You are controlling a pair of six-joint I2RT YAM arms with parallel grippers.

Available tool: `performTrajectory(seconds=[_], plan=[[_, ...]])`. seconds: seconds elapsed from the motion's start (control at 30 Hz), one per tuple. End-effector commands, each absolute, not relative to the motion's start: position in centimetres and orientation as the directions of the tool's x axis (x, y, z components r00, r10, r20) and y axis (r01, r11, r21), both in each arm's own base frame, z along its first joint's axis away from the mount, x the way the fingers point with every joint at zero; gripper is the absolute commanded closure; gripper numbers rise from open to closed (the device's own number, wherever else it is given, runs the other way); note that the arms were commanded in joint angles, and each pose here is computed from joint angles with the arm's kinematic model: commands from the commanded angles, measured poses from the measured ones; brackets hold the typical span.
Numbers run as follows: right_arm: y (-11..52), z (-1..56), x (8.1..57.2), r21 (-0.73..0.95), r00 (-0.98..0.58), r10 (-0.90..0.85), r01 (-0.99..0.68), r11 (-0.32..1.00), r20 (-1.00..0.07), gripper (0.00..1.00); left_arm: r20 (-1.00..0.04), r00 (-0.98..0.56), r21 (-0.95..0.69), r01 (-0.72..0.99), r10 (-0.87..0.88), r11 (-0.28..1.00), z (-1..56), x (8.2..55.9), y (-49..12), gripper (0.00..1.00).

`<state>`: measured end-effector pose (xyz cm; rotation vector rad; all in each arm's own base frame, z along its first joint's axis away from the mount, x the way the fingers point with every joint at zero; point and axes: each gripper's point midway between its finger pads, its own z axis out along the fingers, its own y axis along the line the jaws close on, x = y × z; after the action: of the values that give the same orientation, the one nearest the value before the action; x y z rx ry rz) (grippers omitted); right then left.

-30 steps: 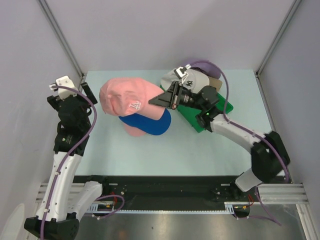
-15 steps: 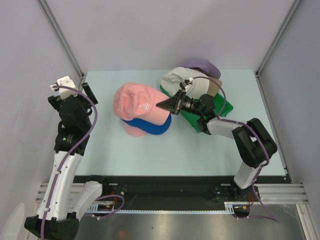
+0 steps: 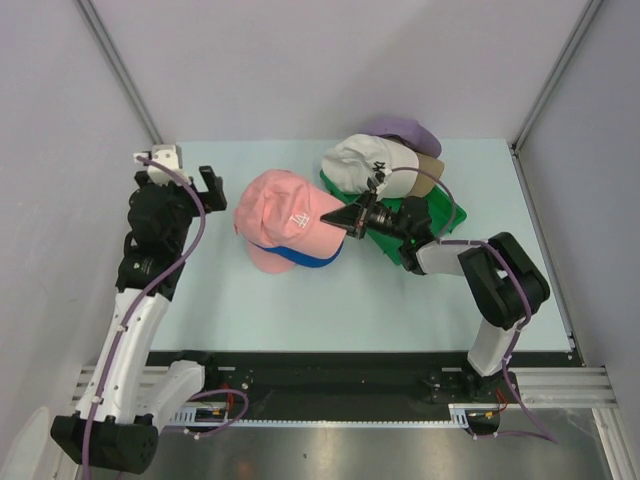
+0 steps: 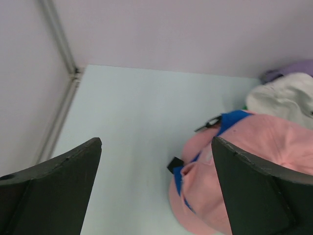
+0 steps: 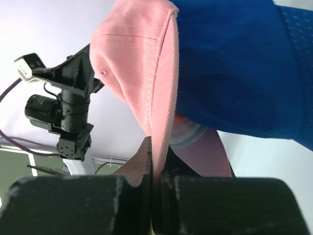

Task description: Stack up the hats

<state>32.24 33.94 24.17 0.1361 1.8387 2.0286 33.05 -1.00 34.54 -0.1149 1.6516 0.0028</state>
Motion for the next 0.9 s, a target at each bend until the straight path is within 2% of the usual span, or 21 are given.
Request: performTrajectory(seconds=[0.0, 0.13, 0.37, 0.5, 0.6, 0.73, 0.87], plan=[[33.3, 21.8, 33.6, 0.982, -0.89, 0.426, -0.187, -0.02, -0.161, 1.0, -0.988, -0.1, -0.135, 0.218, -0.115, 0.967, 34.9, 33.7, -6.9, 0.0], [32.9, 20.2, 33.2, 0.988, -0.89, 0.434, -0.154, 0.002, -0.14, 1.0, -0.967, -0.235, -0.136, 0.136, -0.101, 0.981, 31.4, 35.5, -6.2, 0.0], [32.9, 18.7, 33.6, 0.991, -0.887, 0.444, -0.135, 0.017, -0.128, 1.0, -0.933, -0.346, -0.15, 0.129, -0.097, 0.98, 28.1, 37.4, -6.7, 0.01], [33.0, 18.6, 33.7, 0.992, -0.89, 0.44, -0.129, 0.003, -0.118, 1.0, -0.916, -0.388, -0.144, 0.089, -0.099, 0.986, 26.8, 37.9, -5.9, 0.07], [33.1, 18.8, 33.9, 0.991, -0.89, 0.441, -0.133, -0.004, -0.118, 1.0, -0.914, -0.393, -0.136, 0.072, -0.098, 0.988, 26.5, 38.0, -5.3, 0.16], [33.1, 18.7, 34.0, 0.991, -0.891, 0.44, -0.132, -0.007, -0.116, 1.0, -0.914, -0.393, -0.171, 0.153, -0.099, 0.973, 26.6, 37.9, -6.7, 0.24], [33.1, 18.5, 34.3, 0.991, -0.887, 0.446, -0.136, -0.004, -0.12, 1.0, -0.899, -0.43, -0.188, 0.208, -0.083, 0.96, 25.8, 38.1, -7.8, 0.24]])
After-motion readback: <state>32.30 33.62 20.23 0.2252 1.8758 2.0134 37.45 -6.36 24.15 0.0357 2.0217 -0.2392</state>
